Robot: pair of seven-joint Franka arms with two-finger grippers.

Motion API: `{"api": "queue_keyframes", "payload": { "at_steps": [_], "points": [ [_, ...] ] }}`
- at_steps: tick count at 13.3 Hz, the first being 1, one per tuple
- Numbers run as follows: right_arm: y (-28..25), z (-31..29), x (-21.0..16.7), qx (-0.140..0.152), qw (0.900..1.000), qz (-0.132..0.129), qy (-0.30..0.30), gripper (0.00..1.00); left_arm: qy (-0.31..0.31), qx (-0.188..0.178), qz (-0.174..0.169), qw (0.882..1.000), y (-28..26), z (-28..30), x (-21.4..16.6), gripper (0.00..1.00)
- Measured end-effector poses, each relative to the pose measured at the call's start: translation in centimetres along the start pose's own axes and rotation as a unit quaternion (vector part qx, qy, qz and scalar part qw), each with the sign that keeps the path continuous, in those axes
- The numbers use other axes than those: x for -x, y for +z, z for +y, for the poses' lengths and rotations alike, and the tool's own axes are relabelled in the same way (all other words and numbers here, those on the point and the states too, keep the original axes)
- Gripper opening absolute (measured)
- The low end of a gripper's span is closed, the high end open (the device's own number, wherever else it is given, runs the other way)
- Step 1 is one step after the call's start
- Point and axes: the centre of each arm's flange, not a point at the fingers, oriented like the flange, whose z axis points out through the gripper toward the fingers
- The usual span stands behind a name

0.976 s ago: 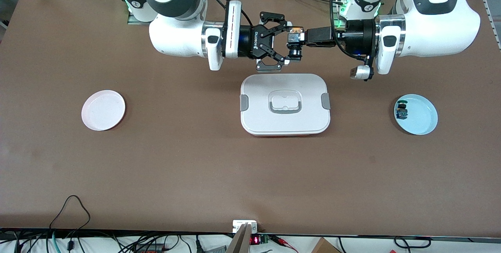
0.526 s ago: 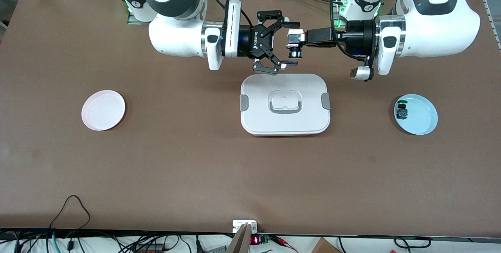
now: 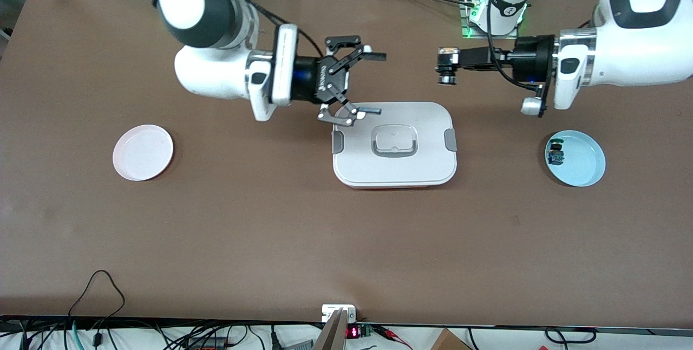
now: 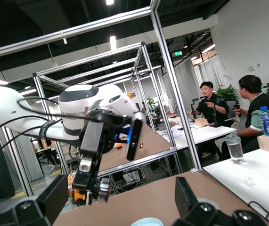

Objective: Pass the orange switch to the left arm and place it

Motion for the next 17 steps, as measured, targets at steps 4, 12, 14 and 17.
{"api": "queue_keyframes", "payload": {
  "at_steps": [4, 12, 14, 17],
  "points": [
    [-5.6, 3.1, 1.2, -0.032, 0.999, -0.024, -0.011, 1.00, -0.015, -0.250, 0.038, 0.967, -5.0, -7.8, -1.1, 0.34],
    [-18.8, 7.2, 5.2, -0.086, 0.961, -0.197, 0.174, 1.00, 0.006, -0.516, 0.071, 0.854, -16.3, -25.5, -9.0, 0.34],
    [-22.2, 8.0, 5.8, -0.051, 0.932, -0.259, 0.247, 1.00, 0.015, -0.538, 0.059, 0.841, -16.7, -30.3, -11.7, 0.34],
    [-26.0, 8.8, 6.6, 0.022, 0.876, -0.338, 0.344, 1.00, 0.034, -0.560, 0.035, 0.827, -15.2, -35.7, -15.1, 0.34]
  ]
}}
